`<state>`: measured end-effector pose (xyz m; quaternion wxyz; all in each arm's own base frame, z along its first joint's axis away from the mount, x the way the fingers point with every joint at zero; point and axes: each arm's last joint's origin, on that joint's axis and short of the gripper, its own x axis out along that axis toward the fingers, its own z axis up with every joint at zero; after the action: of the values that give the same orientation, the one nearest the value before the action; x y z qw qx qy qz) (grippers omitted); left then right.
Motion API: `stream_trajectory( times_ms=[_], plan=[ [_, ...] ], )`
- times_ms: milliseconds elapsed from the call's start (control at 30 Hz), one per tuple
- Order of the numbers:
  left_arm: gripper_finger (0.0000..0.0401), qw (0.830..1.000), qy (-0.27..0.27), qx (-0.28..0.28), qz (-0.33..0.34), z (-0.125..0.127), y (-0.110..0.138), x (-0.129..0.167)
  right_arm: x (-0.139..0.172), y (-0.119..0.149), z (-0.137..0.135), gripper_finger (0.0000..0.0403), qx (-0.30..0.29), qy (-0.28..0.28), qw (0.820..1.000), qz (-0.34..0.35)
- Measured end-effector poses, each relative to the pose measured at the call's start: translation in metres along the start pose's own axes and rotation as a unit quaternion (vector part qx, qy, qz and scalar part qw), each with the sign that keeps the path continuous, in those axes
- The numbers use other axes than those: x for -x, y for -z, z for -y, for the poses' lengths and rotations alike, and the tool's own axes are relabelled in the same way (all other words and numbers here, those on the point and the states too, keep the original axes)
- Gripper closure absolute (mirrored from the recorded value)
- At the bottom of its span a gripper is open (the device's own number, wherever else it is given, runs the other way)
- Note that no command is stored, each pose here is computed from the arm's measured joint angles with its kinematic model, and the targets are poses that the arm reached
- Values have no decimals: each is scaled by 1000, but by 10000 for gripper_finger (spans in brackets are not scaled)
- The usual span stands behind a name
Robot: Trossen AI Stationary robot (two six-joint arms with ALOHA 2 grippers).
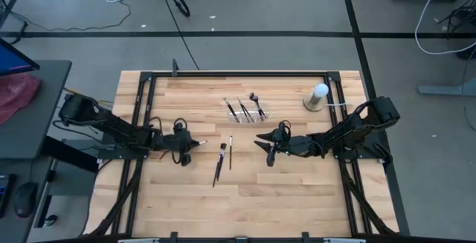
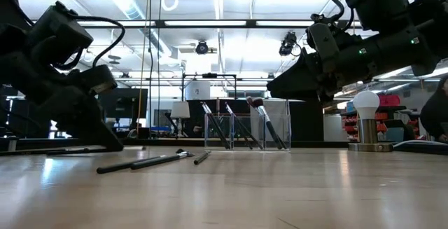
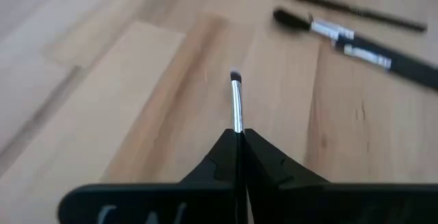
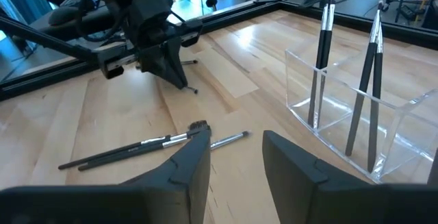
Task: Put items in baskets/containers
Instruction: Put the black eyeshadow brush into the transparent organizer
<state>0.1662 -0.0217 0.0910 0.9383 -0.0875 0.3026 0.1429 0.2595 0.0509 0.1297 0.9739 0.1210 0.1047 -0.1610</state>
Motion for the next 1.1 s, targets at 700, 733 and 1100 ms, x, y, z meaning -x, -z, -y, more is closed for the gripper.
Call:
stream_trajectory(
  times_ms=[700, 733, 1100],
  plan=[
    [387, 998, -24, 4, 55, 41, -62, -45, 0, 1, 0, 266, -2, 2, 1000, -6],
    [387, 998, -19, 0, 66, 44, -67, -45, 0, 1, 0, 266, -7, 2, 1000, -6],
    [388, 970, 76, -42, 228, 74, -125, -34, 0, -5, -4, 266, 7, -16, 999, 34]
  ],
)
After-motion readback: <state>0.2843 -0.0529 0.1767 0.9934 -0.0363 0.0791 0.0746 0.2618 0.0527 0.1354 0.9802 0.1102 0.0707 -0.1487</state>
